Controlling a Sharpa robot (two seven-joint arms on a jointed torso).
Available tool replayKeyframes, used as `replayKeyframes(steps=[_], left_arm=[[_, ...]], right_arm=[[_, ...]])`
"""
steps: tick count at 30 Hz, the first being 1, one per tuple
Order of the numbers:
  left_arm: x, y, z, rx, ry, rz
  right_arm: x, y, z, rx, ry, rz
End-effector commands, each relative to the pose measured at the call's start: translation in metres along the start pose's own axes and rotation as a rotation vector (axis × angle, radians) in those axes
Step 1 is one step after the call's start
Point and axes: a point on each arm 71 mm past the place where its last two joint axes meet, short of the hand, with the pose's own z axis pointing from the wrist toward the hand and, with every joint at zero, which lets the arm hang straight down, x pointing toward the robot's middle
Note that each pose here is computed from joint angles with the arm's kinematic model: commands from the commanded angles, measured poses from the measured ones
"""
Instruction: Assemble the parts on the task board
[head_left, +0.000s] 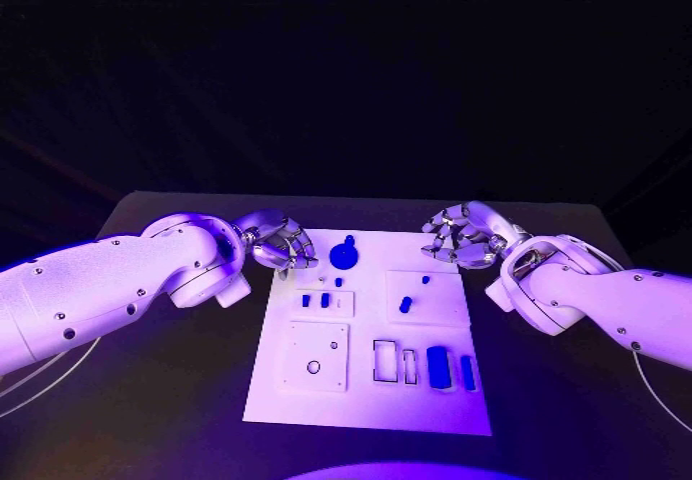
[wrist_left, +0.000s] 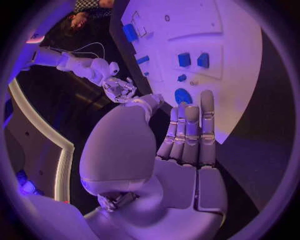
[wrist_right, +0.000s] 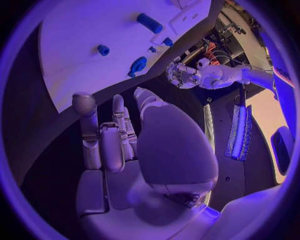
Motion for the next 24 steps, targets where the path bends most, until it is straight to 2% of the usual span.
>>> replayKeyframes(steps=[1,5,10,20,24], left_arm=[[0.0039,-0.0171,-0.0003,0.233,-0.135,0.170],[0.0186,-0.0198,0.0037,0.269,-0.120,0.325],[0.0334,-0.0223,0.0108,0.271,-0.076,0.465],[0.0485,-0.0228,0.0258,0.225,0.010,0.582],[0.0517,-0.0241,0.0309,0.214,0.007,0.605]], right_arm=[[-0.003,0.005,-0.001,-0.057,-0.046,0.009],[-0.004,0.006,-0.002,-0.070,-0.064,0.018],[-0.003,0.007,-0.002,-0.081,-0.074,0.025],[-0.002,0.009,-0.001,-0.087,-0.079,0.032],[-0.002,0.009,-0.001,-0.089,-0.079,0.033]])
